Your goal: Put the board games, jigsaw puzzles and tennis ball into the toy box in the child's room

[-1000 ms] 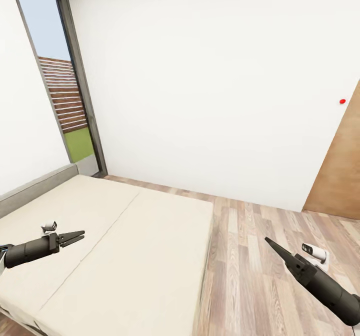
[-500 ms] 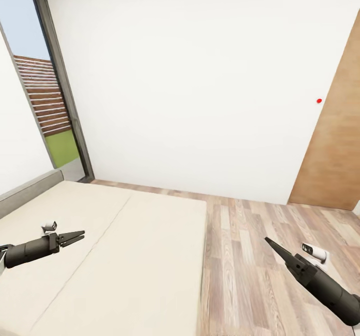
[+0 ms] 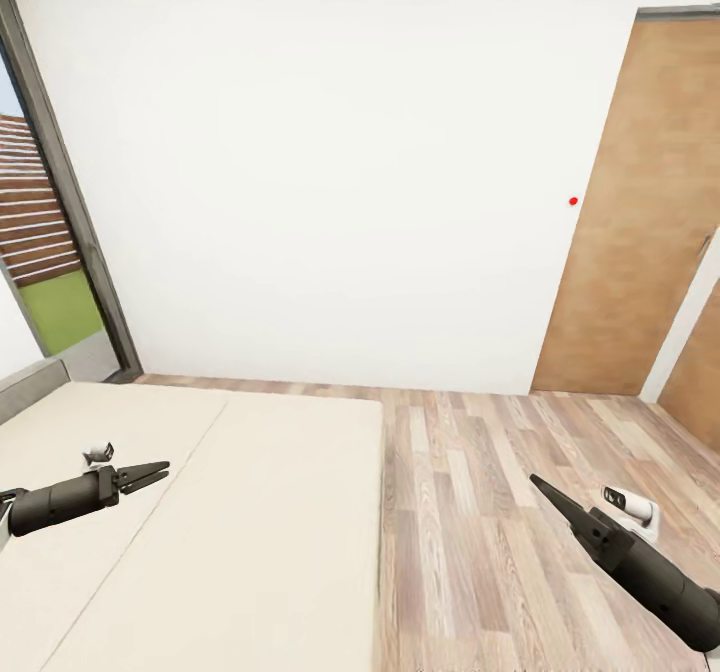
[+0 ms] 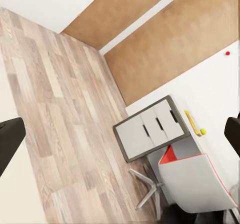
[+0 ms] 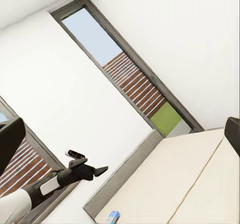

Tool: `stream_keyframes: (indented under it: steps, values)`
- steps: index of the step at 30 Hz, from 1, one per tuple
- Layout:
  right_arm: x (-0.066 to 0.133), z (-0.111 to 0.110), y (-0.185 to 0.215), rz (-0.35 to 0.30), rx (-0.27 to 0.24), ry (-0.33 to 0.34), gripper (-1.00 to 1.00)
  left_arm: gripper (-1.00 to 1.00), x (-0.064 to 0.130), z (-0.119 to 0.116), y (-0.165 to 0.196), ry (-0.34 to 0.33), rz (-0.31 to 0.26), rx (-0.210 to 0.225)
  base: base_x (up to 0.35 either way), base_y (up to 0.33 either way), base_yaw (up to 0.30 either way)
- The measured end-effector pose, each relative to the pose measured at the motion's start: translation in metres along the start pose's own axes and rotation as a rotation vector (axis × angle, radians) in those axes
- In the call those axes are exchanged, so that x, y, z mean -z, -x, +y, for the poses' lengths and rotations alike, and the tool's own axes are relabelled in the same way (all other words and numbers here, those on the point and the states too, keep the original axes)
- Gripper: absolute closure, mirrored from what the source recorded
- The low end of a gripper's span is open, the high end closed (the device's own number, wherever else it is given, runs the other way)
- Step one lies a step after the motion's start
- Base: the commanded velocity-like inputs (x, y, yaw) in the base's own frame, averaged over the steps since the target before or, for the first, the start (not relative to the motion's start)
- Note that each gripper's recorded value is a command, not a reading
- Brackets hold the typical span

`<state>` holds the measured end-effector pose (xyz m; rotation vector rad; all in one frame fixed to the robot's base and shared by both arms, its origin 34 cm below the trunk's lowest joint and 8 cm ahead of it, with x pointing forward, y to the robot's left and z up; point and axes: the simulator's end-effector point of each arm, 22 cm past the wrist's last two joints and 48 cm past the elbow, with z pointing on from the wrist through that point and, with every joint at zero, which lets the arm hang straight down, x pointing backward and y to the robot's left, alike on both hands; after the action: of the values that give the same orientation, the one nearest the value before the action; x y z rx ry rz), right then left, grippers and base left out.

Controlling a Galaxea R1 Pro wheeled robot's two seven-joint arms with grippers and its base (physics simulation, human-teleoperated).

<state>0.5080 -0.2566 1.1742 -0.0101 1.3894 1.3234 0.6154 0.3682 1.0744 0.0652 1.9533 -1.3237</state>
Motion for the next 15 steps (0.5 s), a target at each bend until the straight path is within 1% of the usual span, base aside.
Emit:
stream_keyframes:
  steps: [10,13,15]
  values:
    - [0.0,0.0015,0.0008,-0.001,0.003,0.002,-1.0,-1.0,0.0005,-0.0016,0.001,-0.001,-0.002,-0.004,0.0,0.045,-0.275]
    - [0.0,0.0017,0.001,-0.002,0.003,0.003,-1.0,-1.0,0.0006,-0.002,0.0012,-0.002,-0.002,-0.005,0.0,0.177,-0.147]
    - [-0.0001,0.0018,0.001,-0.002,0.003,0.003,-1.0,-1.0,0.0007,-0.0021,0.0013,-0.002,-0.002,-0.004,0.0,0.232,-0.066]
